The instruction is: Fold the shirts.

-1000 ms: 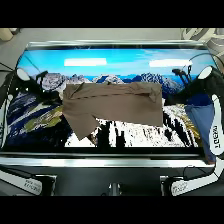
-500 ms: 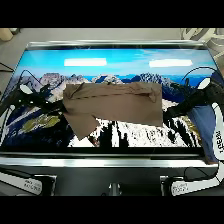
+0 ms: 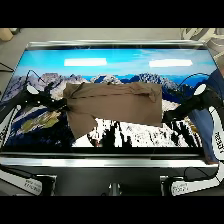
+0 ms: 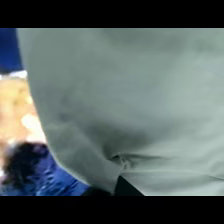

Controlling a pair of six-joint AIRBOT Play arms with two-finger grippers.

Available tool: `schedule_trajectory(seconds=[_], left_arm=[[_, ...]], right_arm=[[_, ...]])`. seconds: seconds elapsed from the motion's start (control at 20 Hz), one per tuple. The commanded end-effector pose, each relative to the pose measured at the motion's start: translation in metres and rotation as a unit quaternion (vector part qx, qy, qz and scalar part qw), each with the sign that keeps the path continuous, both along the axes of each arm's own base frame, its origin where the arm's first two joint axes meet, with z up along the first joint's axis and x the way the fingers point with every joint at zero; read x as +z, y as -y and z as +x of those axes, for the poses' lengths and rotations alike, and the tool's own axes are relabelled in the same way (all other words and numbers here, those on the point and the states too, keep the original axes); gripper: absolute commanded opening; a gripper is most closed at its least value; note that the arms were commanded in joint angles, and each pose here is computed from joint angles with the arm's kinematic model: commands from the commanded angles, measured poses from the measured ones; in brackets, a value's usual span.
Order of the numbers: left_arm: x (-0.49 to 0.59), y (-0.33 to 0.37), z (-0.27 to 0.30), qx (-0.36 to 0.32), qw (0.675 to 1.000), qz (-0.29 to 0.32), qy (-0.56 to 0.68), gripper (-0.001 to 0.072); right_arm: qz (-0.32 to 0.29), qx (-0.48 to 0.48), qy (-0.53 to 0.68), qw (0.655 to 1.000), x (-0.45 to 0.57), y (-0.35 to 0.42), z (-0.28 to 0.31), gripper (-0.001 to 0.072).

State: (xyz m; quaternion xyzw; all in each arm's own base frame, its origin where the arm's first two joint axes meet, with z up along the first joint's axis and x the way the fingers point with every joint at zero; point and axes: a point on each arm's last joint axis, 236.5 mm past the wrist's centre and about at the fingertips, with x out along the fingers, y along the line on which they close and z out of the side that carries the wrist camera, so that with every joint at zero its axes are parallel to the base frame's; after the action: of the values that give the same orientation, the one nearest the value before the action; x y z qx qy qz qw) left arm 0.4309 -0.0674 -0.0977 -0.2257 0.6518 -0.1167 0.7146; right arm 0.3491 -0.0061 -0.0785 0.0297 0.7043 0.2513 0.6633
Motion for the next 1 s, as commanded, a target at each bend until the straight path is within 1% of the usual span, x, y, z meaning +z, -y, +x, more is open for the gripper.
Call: schedule_trajectory(seconds=[0.0, 0.15, 0.3, 0.35, 0.45, 0.5, 0.55, 0.6, 0.7, 0.8, 0.9, 0.95], left_arm=[[0.013, 0.005, 0.006, 0.001, 1.000, -0.001, 0.018, 0.0023], [0.023, 0.016, 0.006, -0.014, 0.999, 0.000, 0.032, 0.0024], [0.027, 0.030, 0.004, -0.031, 0.999, 0.000, 0.036, 0.0023], [0.028, 0.036, 0.003, -0.037, 0.999, 0.000, 0.038, 0.0023], [0.030, 0.047, 0.001, -0.049, 0.998, 0.000, 0.041, 0.0023], [0.031, 0.051, 0.000, -0.054, 0.998, 0.000, 0.043, 0.0023], [0.033, 0.055, -0.001, -0.059, 0.997, 0.000, 0.045, 0.0024], [0.036, 0.057, -0.002, -0.061, 0.997, -0.001, 0.047, 0.0023], [0.052, 0.057, 0.001, -0.062, 0.996, 0.001, 0.067, 0.0023], [0.094, 0.048, 0.014, -0.058, 0.990, 0.015, 0.124, 0.0022], [0.186, 0.041, 0.028, -0.060, 0.970, 0.040, 0.234, 0.0021], [0.256, 0.038, 0.028, -0.057, 0.947, 0.052, 0.312, 0.0021]], right_arm=[[0.016, -0.019, 0.007, 1.000, -0.011, -0.009, 0.003, 0.0571], [0.039, -0.025, -0.026, 0.999, -0.020, -0.019, -0.011, 0.0566], [0.061, -0.036, -0.019, 0.997, -0.023, -0.033, -0.008, 0.0541], [0.060, -0.034, -0.016, 0.997, -0.024, -0.035, -0.007, 0.0502], [0.052, -0.020, -0.013, 0.998, -0.029, -0.044, -0.005, 0.0490], [0.043, -0.015, -0.006, 0.999, -0.033, -0.046, -0.001, 0.0462], [0.036, -0.015, 0.010, 0.999, -0.036, -0.048, 0.007, 0.0251], [0.029, -0.028, 0.023, 0.999, -0.037, -0.049, 0.015, 0.0023], [0.022, -0.031, 0.052, 0.998, -0.024, -0.045, 0.028, 0.0018], [0.011, 0.002, 0.112, 0.994, 0.016, -0.039, 0.047, 0.0017], [-0.007, 0.039, 0.221, 0.975, 0.096, -0.034, 0.075, 0.0016], [-0.029, 0.044, 0.299, 0.953, 0.158, -0.029, 0.090, 0.0017]])
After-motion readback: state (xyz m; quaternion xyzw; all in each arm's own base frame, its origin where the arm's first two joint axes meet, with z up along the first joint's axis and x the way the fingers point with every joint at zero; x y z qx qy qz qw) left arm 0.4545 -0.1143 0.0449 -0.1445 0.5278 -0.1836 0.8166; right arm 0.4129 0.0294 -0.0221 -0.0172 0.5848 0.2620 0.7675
